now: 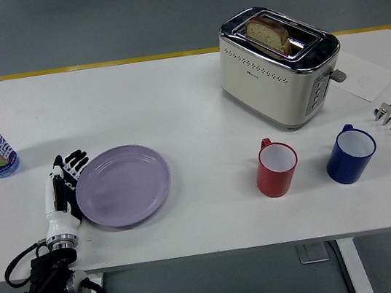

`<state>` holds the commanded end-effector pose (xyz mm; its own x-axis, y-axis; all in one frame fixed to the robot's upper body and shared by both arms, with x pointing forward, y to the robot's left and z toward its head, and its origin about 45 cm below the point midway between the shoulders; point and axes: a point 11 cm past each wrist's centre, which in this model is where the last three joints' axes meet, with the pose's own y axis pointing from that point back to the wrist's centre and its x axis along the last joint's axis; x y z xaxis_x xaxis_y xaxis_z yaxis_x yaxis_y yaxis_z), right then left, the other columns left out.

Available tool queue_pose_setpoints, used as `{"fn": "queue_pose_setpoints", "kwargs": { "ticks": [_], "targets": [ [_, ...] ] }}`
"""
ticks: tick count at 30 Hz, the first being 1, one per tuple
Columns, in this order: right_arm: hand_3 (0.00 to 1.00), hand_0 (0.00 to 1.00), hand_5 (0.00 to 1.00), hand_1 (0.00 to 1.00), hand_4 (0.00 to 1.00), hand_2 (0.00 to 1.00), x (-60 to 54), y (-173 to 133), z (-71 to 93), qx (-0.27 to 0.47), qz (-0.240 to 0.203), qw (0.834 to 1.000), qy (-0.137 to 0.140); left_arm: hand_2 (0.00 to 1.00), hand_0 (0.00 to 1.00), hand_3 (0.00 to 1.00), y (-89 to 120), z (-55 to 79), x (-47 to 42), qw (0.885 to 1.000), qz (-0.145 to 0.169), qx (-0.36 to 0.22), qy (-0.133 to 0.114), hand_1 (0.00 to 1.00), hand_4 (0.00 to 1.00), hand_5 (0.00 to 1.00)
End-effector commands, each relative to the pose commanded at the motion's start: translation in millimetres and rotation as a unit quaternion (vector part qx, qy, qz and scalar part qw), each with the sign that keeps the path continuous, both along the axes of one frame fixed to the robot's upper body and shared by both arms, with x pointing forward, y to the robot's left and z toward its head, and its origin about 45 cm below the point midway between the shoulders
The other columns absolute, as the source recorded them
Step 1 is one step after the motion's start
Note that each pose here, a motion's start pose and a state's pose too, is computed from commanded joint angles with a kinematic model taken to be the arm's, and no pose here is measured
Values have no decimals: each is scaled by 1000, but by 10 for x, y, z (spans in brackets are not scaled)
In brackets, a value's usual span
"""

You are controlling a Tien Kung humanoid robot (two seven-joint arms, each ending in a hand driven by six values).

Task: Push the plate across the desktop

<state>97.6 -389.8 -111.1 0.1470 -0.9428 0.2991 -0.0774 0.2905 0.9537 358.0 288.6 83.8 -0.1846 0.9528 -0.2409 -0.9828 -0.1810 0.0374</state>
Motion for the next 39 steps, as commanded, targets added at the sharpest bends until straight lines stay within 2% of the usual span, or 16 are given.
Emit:
{"fn": "queue_pose_setpoints", "kwargs": {
  "ticks": [8,30,39],
  "targets": [
    [601,671,214,647,446,680,5,-1,1,0,1,1000,0,697,712,619,-171,-42,2,1000,-16,-4,12,732,478,998],
    [602,671,214,648,447,680,-2,-9,2,0,4,1000,0,703,716,622,-638,38,145,997,-72,-6,14,739,467,998],
    [602,671,212,648,447,680,16,-17,8,0,5,1000,0,706,718,623,-702,25,178,997,-79,-4,23,740,465,998]
  ]
}}
